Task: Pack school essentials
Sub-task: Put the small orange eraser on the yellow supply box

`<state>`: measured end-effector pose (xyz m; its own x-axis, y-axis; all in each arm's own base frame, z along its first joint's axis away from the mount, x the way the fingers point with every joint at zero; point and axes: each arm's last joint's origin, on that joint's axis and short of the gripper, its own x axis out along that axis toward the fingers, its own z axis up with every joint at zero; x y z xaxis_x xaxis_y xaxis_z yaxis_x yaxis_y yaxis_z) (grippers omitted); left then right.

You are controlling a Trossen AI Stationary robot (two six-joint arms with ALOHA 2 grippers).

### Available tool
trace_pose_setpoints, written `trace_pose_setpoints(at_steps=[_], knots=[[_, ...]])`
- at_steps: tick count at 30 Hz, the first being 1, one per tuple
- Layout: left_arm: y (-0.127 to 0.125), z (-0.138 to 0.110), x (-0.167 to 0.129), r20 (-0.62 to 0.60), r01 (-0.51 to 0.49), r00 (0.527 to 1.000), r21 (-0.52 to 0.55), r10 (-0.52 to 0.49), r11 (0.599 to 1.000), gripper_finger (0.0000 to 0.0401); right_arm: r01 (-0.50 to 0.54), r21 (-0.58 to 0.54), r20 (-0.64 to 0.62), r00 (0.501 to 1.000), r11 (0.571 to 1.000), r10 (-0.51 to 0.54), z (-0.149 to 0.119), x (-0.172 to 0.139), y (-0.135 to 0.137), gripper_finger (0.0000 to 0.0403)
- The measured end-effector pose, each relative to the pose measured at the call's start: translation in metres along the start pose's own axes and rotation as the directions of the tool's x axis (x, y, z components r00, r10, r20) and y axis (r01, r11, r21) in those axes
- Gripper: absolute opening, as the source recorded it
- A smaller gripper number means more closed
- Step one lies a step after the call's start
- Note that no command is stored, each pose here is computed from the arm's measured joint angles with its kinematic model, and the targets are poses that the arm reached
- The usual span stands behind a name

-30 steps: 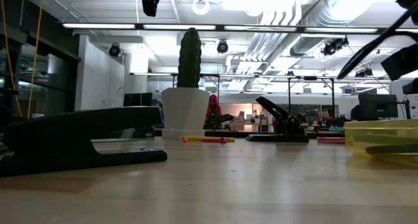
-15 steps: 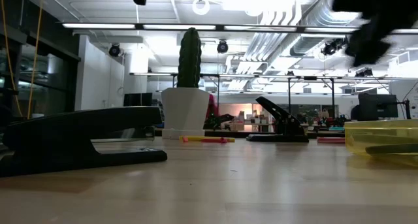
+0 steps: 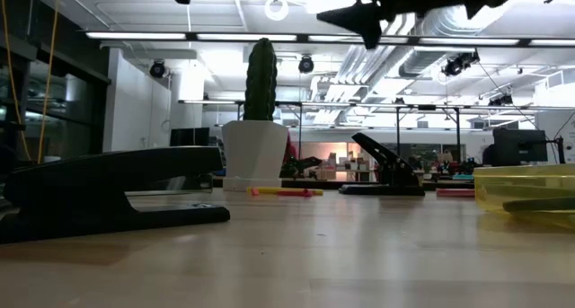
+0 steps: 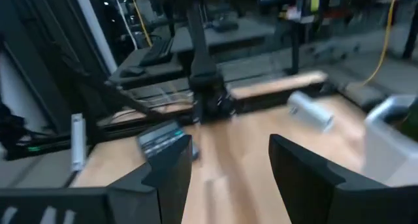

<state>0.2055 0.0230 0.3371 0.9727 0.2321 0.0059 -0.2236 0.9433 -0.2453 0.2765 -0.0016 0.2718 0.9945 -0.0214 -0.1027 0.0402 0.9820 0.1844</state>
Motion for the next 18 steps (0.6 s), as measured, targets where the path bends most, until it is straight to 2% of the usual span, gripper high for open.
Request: trace_pose_setpoints(at_steps=[5, 9, 18], knots=[[0.0, 0.0, 0.0, 0.0, 0.0, 1.0, 0.075, 0.0, 0.997, 0.0168, 0.022, -0.14, 0.026, 0.999, 0.99, -0.019, 0.034, 0.003, -0.003, 0.0195], [0.0, 0.0, 0.0, 0.001, -0.001, 1.0, 0.126, 0.001, 0.992, 0.0168, 0.009, -0.207, 0.015, 1.0, 0.978, -0.006, 0.056, 0.004, 0.002, 0.0195], [0.0, 0.0, 0.0, 0.001, -0.001, 1.0, 0.153, 0.001, 0.988, 0.0168, 0.005, -0.211, -0.017, 1.0, 0.977, -0.009, 0.062, 0.003, 0.004, 0.0195]])
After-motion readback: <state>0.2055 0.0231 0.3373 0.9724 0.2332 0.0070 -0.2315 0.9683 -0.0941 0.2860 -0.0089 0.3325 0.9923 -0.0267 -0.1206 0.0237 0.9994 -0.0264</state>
